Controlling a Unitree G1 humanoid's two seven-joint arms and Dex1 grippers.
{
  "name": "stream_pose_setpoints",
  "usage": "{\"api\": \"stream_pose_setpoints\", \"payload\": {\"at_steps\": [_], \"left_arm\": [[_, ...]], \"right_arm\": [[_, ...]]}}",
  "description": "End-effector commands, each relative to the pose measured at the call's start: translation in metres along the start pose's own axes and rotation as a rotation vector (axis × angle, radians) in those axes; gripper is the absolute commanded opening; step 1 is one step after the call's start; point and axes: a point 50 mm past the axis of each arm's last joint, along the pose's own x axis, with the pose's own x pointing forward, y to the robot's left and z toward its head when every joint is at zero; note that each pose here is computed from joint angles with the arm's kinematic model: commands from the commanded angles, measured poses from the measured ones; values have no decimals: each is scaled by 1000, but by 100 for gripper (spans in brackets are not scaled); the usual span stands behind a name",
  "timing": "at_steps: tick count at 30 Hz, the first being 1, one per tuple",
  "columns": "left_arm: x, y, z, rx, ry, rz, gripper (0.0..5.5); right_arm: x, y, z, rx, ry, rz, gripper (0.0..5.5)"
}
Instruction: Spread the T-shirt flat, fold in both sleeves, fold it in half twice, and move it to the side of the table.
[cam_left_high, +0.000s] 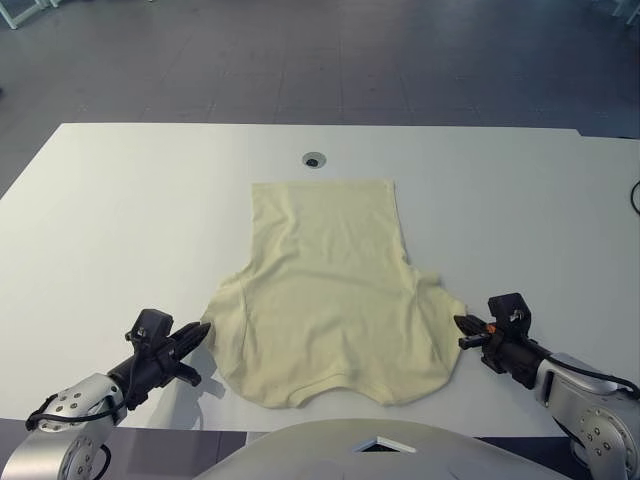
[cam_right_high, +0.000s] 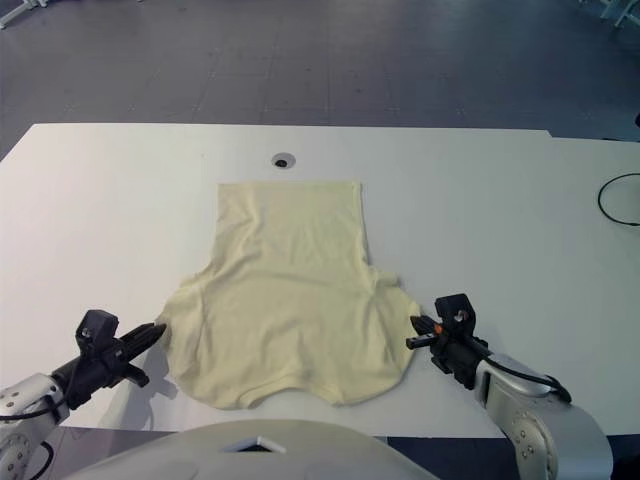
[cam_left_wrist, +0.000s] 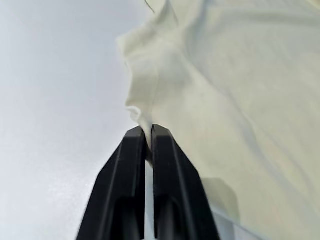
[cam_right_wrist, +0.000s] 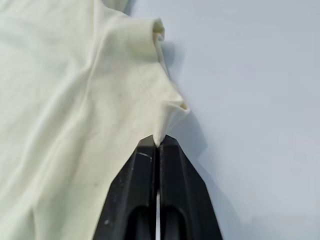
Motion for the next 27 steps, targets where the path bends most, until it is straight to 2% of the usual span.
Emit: {"api": "stream_pose_setpoints", "payload": {"at_steps": [1, 9, 17, 27], "left_arm": [[3, 2, 14, 46, -59, 8, 1], [10, -23, 29, 128, -79, -141, 1], [23, -42, 28, 181, -25, -254, 1], [39, -63, 40, 220, -52, -344, 1]], "right_arm": [[-2, 3, 5, -50, -32, 4, 0], [-8, 17, 16, -91, -82, 63, 0], [-8, 32, 22, -84, -94, 141, 0], [7, 58, 27, -114, -84, 253, 0]]}}
